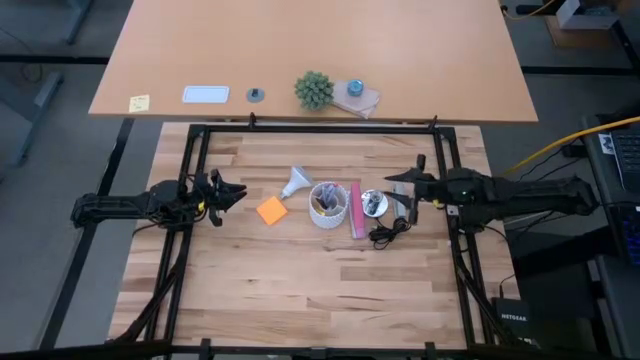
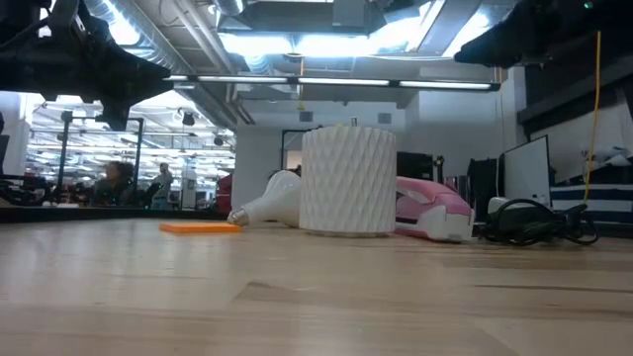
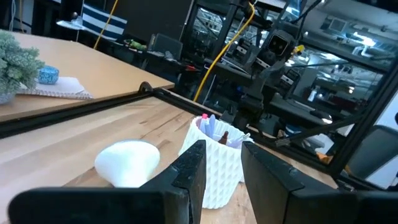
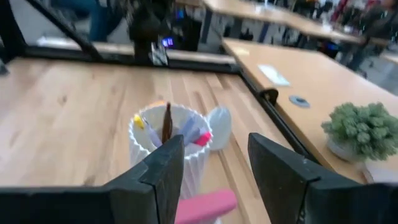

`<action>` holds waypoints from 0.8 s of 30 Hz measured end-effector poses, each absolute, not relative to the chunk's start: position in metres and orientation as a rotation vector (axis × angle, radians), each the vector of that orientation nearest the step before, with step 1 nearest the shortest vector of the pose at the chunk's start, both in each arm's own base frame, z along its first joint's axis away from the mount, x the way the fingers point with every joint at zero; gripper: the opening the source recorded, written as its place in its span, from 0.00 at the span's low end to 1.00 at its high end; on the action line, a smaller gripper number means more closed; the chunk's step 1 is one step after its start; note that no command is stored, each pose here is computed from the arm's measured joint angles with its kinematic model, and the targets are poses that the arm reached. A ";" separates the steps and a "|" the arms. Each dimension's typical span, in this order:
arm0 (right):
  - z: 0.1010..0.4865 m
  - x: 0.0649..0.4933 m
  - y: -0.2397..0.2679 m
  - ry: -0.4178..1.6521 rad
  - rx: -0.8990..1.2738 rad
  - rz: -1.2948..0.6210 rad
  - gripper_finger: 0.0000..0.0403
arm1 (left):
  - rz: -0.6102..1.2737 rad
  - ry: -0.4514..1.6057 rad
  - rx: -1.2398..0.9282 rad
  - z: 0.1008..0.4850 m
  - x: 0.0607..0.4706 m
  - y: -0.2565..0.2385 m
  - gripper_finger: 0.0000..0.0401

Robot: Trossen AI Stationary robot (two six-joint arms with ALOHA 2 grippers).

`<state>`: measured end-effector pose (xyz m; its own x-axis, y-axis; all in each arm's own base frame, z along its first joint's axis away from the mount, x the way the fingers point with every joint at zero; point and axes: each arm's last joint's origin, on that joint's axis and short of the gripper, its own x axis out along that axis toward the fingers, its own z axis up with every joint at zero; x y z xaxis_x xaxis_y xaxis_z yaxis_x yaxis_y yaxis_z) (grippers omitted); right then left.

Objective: Screw lightbulb
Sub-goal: Move the lamp to the center of the table

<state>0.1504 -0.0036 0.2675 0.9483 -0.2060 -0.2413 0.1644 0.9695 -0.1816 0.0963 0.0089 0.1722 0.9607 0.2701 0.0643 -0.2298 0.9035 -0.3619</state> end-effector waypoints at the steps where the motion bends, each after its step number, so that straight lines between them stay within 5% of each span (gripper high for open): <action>1: 0.271 0.153 -0.004 0.276 -0.162 -0.189 0.46 | 0.259 -0.115 -0.365 0.172 0.096 0.009 0.23; 9: 0.280 0.166 -0.006 0.490 -0.210 -0.251 0.46 | 0.267 -0.110 -0.322 0.172 0.096 0.009 0.23; 24: 0.219 0.205 -0.004 0.992 -0.256 -0.195 0.46 | 0.342 -0.114 -0.288 0.172 0.096 0.011 0.23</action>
<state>0.2050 -0.0044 0.2186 0.5336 -0.2771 -0.7991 0.0458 0.9529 -0.2999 0.0956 0.0111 0.1720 0.9363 0.3457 0.0615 -0.3135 0.9019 -0.2971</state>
